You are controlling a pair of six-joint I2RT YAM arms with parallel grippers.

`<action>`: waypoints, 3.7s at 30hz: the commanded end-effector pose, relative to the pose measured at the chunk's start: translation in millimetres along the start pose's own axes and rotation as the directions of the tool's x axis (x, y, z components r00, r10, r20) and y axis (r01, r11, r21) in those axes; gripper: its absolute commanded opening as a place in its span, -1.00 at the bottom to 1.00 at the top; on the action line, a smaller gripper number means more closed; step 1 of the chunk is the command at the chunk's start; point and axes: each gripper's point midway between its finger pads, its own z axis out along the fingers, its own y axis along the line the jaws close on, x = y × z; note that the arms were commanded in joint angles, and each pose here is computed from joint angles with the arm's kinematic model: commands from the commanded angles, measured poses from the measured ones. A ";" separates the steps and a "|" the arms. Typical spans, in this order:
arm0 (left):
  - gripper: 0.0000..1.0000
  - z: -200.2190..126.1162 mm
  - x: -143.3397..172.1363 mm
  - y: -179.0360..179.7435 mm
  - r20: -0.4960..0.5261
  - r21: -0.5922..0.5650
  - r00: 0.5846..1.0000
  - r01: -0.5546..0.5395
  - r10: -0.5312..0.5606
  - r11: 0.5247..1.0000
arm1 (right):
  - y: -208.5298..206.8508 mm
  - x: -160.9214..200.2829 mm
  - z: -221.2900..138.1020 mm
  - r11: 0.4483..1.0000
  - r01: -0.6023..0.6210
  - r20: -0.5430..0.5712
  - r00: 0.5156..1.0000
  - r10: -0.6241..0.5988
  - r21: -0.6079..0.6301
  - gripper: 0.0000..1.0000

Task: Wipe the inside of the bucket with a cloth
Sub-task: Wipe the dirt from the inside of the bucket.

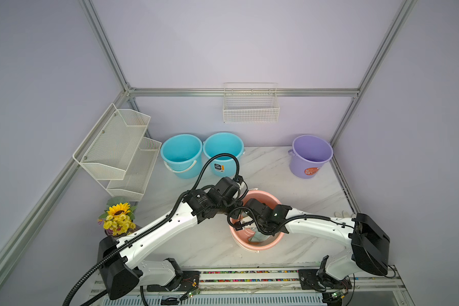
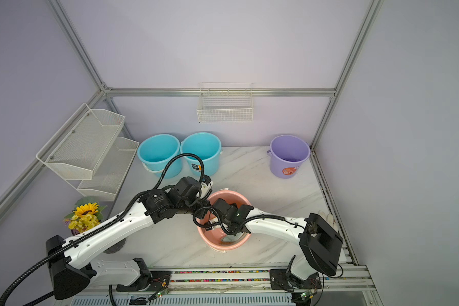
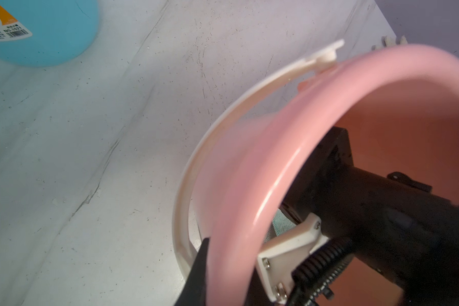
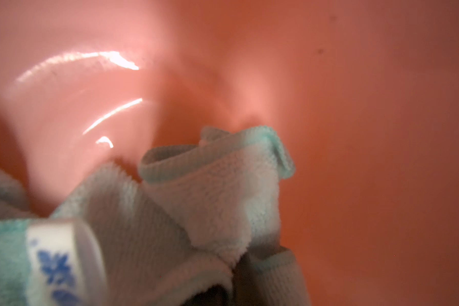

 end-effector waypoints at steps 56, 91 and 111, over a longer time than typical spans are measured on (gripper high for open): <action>-1.00 -11.5 -32.8 -10.3 0.157 0.047 0.987 0.025 -0.032 0.999 | -19.3 2.9 -10.7 0.987 -0.160 0.167 0.974 0.154 0.023 -1.00; -1.00 -1.4 -48.4 12.9 0.178 -0.044 0.979 0.112 -0.102 0.993 | -18.1 36.7 -122.4 0.107 -0.984 -0.201 0.134 0.970 -0.141 -1.00; -1.00 0.7 -50.4 2.5 0.155 0.015 0.982 0.108 -0.109 0.994 | 25.1 -31.8 -0.3 -0.320 -0.922 -0.290 -0.252 0.923 -0.218 -1.00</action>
